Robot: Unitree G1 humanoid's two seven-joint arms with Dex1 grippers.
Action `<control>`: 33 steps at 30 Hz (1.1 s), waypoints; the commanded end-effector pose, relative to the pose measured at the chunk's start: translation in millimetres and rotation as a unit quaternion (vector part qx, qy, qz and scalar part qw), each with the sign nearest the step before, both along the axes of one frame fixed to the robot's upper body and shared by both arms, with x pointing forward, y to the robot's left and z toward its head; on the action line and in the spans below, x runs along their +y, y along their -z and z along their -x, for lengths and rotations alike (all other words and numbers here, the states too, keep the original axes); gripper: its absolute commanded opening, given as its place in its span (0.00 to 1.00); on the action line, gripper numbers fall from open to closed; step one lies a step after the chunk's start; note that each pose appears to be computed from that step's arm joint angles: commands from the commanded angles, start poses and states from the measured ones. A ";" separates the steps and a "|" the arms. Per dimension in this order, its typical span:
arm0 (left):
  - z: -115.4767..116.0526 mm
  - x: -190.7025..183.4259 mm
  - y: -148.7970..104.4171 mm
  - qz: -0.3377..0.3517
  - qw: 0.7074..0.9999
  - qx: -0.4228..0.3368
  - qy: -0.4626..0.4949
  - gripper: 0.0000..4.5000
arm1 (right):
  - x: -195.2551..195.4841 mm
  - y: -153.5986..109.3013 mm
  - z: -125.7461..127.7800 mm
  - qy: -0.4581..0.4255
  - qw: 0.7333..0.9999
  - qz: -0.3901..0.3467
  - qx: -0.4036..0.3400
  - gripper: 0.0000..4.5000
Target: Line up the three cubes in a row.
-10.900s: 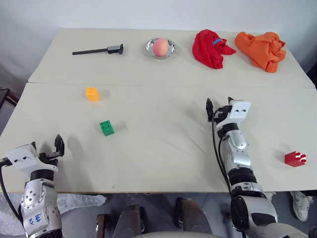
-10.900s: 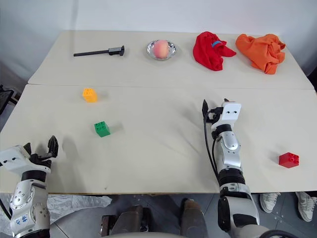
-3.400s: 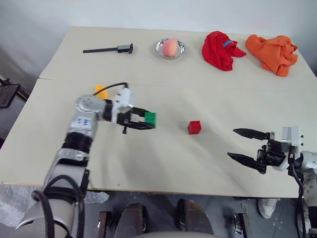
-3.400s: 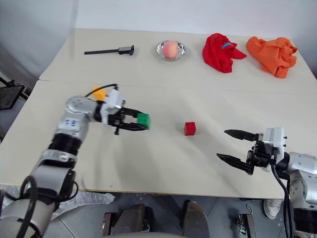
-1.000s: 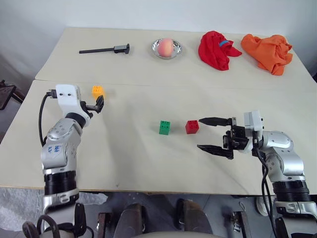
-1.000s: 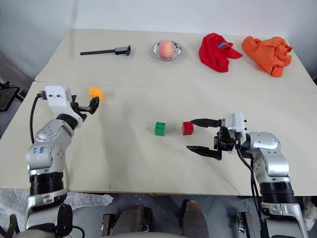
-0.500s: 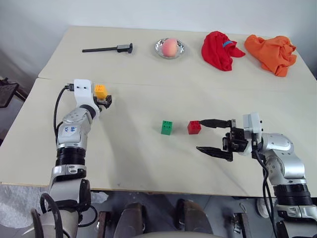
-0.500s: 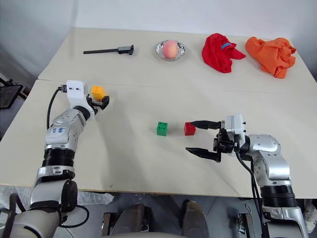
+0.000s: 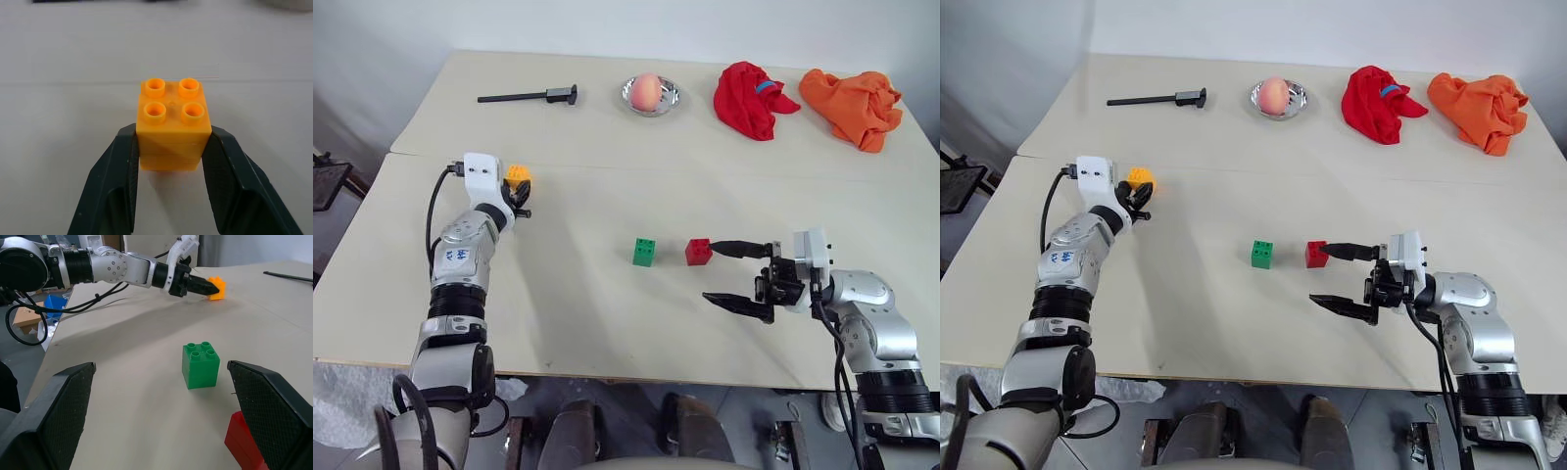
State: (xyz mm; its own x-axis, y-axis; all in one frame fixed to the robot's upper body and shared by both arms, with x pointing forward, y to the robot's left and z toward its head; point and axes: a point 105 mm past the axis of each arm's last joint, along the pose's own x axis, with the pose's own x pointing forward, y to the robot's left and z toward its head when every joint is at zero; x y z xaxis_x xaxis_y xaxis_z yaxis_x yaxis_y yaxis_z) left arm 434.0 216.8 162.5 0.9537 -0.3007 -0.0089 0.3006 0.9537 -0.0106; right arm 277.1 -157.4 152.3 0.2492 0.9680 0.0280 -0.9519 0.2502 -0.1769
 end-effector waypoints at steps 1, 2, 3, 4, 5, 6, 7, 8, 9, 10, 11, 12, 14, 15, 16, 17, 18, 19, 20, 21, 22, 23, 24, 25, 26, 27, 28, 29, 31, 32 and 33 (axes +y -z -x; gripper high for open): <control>20.9 -10.8 -44.9 -0.025 0.986 -0.082 0.144 0.33 | -9.2 -12.2 5.0 0.012 1.000 0.004 -0.027 1.00; 30.9 -17.3 -54.0 -0.045 0.973 -0.097 0.203 0.33 | -11.7 -12.1 6.1 0.015 1.000 0.006 -0.026 1.00; 47.8 -27.6 -58.4 -0.066 0.950 -0.099 0.290 0.33 | -15.4 -11.4 7.8 0.017 1.000 0.012 -0.023 1.00; 60.3 -33.4 -59.3 -0.079 0.929 -0.095 0.349 0.33 | -17.8 -10.9 8.9 0.018 0.999 0.016 -0.021 1.00; 73.0 -38.2 -55.0 -0.105 0.903 -0.072 0.410 0.33 | -21.1 -10.4 9.8 0.019 0.999 0.022 -0.018 1.00; 82.8 -41.4 -53.8 -0.127 0.879 -0.065 0.456 0.33 | -23.5 -10.0 10.4 0.019 0.999 0.028 -0.016 1.00; 86.7 -44.6 -53.2 -0.144 0.859 -0.054 0.488 0.33 | -25.5 -10.6 10.7 0.019 0.999 0.031 -0.016 1.00; 89.7 -48.4 -55.4 -0.161 0.840 -0.065 0.515 0.33 | -27.2 -11.4 11.1 0.019 0.999 0.034 -0.015 1.00; 90.8 -50.7 -57.3 -0.169 0.828 -0.075 0.529 0.33 | -28.0 -12.0 11.3 0.018 0.999 0.035 -0.015 1.00; 93.3 -53.1 -53.4 -0.180 0.812 -0.073 0.551 0.33 | -29.5 -12.7 11.9 0.018 0.999 0.037 -0.015 1.00; 96.3 -54.8 -44.7 -0.198 0.794 -0.064 0.572 0.33 | -31.3 -12.8 13.1 0.019 0.999 0.041 -0.014 1.00; 98.2 -55.3 -38.0 -0.210 0.782 -0.055 0.585 0.33 | -32.4 -12.8 13.9 0.019 0.999 0.044 -0.013 1.00; 100.3 -56.7 -18.4 -0.235 0.763 -0.045 0.601 0.33 | -36.4 -12.9 16.5 0.023 0.998 0.051 -0.012 1.00; 100.4 -56.7 -9.5 -0.239 0.759 -0.037 0.605 0.33 | -38.4 -13.2 17.6 0.026 0.998 0.053 -0.011 1.00; 99.9 -56.1 -0.8 -0.245 0.756 -0.031 0.606 0.33 | -40.1 -13.6 18.7 0.030 0.998 0.054 -0.011 1.00; 99.3 -56.8 3.1 -0.245 0.755 -0.041 0.607 0.33 | -41.2 -14.0 19.6 0.034 0.998 0.055 -0.011 1.00; 95.9 -57.5 5.5 -0.240 0.760 -0.044 0.602 0.33 | -41.8 -14.3 20.6 0.037 0.998 0.055 -0.011 1.00; 93.2 -59.8 7.5 -0.230 0.765 -0.046 0.600 0.33 | -42.1 -14.4 21.6 0.039 0.998 0.054 -0.011 1.00; 91.1 -61.8 9.6 -0.227 0.766 -0.047 0.599 0.33 | -42.3 -14.4 22.3 0.041 0.998 0.054 -0.010 1.00; 89.1 -64.2 11.1 -0.223 0.768 -0.049 0.598 0.33 | -42.3 -14.3 23.2 0.042 0.998 0.053 -0.010 1.00; 88.0 -65.7 11.9 -0.223 0.768 -0.052 0.598 0.33 | -42.2 -14.2 23.8 0.043 0.998 0.053 -0.009 1.00; 86.6 -69.6 14.3 -0.220 0.768 -0.052 0.599 0.33 | -42.3 -14.4 25.0 0.043 0.998 0.053 -0.009 1.00; 85.8 -73.1 16.4 -0.215 0.768 -0.050 0.602 0.33 | -42.5 -14.6 25.9 0.045 0.998 0.052 -0.008 1.00; 84.8 -75.6 18.5 -0.214 0.767 -0.047 0.603 0.33 | -42.7 -14.9 26.8 0.046 0.998 0.052 -0.008 1.00; 84.2 -77.5 20.6 -0.215 0.766 -0.044 0.604 0.33 | -43.0 -15.0 27.6 0.047 0.998 0.052 -0.007 1.00; 83.8 -78.2 21.7 -0.217 0.765 -0.043 0.605 0.33 | -43.1 -15.1 28.0 0.047 0.997 0.052 -0.007 1.00; 82.3 -79.4 22.2 -0.219 0.766 -0.040 0.603 0.33 | -43.7 -15.3 28.3 0.048 0.997 0.052 -0.006 1.00; 80.8 -80.7 22.6 -0.222 0.766 -0.037 0.602 0.33 | -44.2 -15.3 28.7 0.049 0.997 0.053 -0.005 1.00; 78.8 -82.2 23.3 -0.227 0.766 -0.031 0.601 0.33 | -45.1 -15.1 29.1 0.050 0.997 0.053 -0.004 1.00; 78.9 -82.0 24.9 -0.233 0.762 -0.024 0.603 0.33 | -45.4 -14.9 29.2 0.051 0.997 0.054 -0.003 1.00; 79.2 -81.6 26.3 -0.239 0.759 -0.019 0.606 0.33 | -45.6 -14.8 29.2 0.053 0.997 0.054 -0.003 1.00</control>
State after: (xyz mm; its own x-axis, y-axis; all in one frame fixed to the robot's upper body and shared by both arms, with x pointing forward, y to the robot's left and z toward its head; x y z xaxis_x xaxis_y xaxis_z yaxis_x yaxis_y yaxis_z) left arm 362.7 133.1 133.5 0.0701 -0.9421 -0.3280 0.9580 -0.0281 0.2855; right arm 250.0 -201.1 155.8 0.3439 0.9347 -0.0900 -0.9294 0.3251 -0.1748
